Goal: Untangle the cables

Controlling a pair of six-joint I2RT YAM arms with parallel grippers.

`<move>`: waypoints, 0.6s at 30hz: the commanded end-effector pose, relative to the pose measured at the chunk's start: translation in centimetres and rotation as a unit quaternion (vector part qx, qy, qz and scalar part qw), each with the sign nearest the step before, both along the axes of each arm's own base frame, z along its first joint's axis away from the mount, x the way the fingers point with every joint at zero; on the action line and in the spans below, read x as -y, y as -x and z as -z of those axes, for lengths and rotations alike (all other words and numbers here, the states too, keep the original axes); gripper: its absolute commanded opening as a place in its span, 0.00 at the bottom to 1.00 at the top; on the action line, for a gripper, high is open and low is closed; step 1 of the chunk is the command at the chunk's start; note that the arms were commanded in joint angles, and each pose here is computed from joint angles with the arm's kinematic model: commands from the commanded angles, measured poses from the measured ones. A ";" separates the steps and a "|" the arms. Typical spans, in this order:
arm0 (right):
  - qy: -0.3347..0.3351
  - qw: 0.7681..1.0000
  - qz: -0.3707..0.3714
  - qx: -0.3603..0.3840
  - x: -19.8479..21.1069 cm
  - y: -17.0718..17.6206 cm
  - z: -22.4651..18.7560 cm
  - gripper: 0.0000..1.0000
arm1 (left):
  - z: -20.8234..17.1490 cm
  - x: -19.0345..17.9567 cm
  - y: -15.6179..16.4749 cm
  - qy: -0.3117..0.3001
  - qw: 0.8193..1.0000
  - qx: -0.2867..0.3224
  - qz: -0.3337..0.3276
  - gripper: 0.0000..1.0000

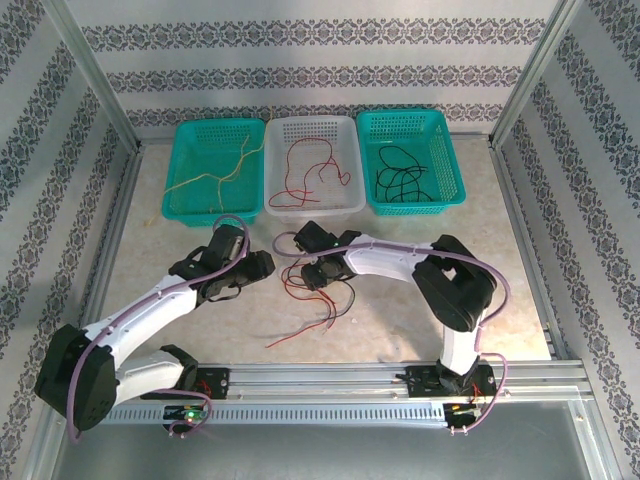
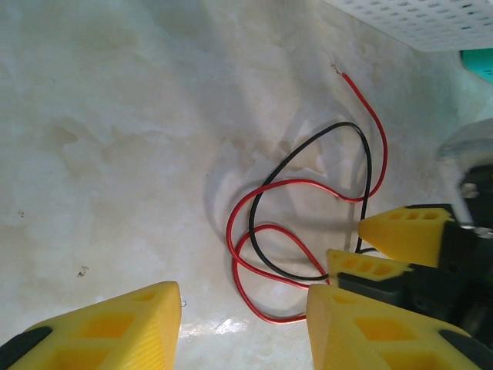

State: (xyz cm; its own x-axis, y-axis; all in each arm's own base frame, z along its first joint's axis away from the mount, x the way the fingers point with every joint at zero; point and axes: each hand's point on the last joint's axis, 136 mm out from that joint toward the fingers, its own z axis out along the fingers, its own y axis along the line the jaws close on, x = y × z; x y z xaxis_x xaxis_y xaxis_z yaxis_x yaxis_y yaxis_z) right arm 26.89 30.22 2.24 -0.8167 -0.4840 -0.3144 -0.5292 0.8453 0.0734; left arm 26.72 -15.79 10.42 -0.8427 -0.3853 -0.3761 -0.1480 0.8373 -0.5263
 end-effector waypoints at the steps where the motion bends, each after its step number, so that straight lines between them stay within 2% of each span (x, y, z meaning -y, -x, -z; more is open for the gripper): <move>1: 0.037 0.999 -0.028 0.004 0.0 -0.1 0.7 0.43 | 0.2 -0.6 0.3 0.004 1.000 -0.006 -0.011 0.46; 8: 0.067 0.997 -0.035 -0.002 0.5 0.4 1.7 0.37 | 0.4 -0.6 0.3 0.010 1.000 -0.006 -0.014 0.46; 18: 0.011 1.000 -0.028 0.010 -0.6 0.8 -1.8 0.43 | 0.6 -0.5 0.2 0.013 1.000 -0.007 -0.015 0.46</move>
